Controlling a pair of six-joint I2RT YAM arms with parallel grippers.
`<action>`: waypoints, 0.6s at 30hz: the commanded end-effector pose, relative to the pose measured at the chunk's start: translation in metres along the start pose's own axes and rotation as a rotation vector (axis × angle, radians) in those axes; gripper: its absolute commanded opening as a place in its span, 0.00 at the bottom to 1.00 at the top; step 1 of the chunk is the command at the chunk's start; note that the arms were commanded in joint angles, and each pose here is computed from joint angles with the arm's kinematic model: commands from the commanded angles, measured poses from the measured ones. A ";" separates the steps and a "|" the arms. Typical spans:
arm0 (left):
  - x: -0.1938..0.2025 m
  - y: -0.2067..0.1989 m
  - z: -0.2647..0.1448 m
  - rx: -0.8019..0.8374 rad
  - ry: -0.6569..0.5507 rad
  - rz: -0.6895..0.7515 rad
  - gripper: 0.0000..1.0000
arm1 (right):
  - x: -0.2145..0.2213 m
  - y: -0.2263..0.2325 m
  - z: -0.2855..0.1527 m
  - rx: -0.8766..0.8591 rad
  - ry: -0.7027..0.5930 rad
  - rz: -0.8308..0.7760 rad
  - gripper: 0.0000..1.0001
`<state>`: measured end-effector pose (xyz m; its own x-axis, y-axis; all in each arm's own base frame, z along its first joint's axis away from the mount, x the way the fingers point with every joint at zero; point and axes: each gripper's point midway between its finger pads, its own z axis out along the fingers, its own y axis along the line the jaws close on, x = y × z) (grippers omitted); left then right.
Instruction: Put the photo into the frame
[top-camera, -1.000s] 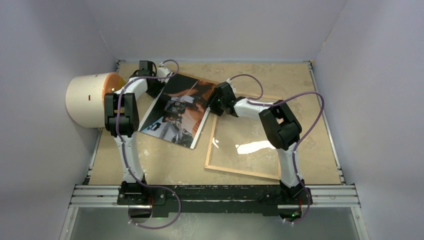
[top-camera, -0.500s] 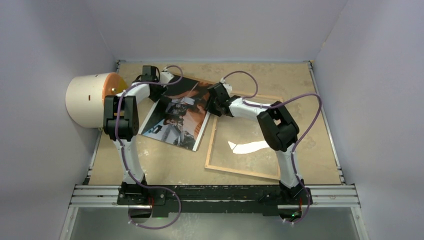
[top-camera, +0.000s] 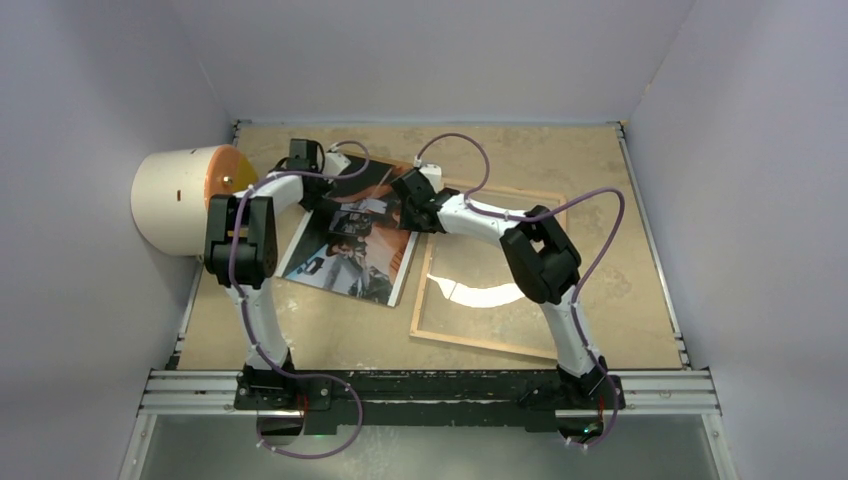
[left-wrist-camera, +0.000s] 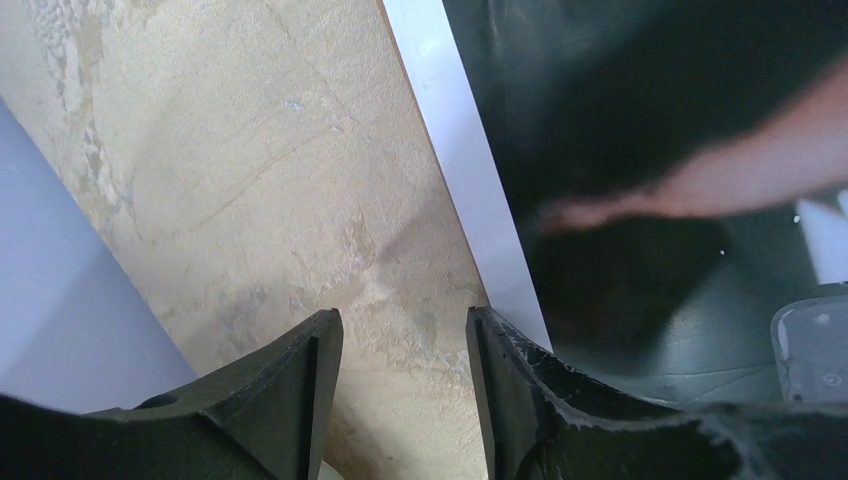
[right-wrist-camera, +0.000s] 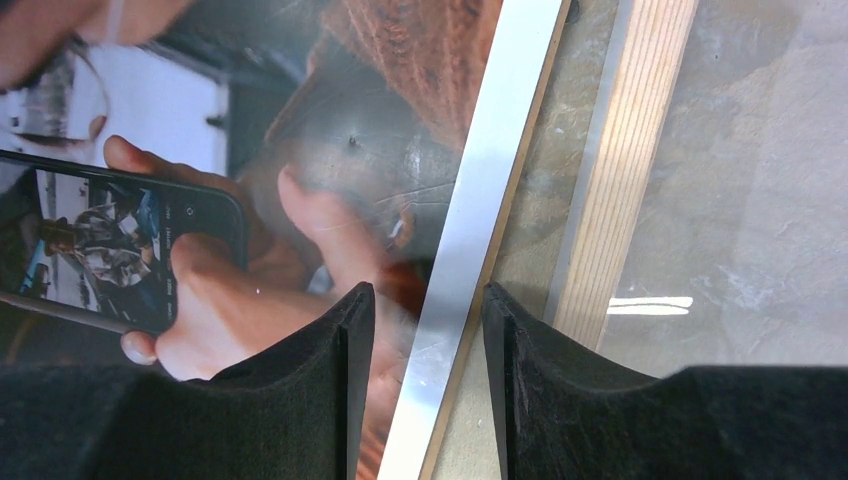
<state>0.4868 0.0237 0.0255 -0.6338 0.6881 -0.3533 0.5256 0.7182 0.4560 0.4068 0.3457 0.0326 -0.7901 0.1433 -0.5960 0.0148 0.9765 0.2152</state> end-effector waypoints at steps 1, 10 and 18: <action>0.076 -0.105 0.003 0.318 0.253 0.052 0.53 | -0.029 0.046 -0.017 -0.110 -0.102 -0.024 0.45; 0.059 -0.084 -0.020 0.282 0.217 0.029 0.52 | -0.012 0.068 -0.026 -0.277 -0.028 -0.015 0.46; 0.070 -0.079 -0.031 0.243 0.241 0.041 0.52 | -0.007 0.044 -0.034 -0.160 0.012 -0.010 0.65</action>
<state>0.4471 0.0334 0.0270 -0.6826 0.6929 -0.2321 0.5515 0.6969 0.4584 0.3957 0.3536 0.0296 -0.8167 0.0720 -0.5726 -0.0588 0.9766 0.2067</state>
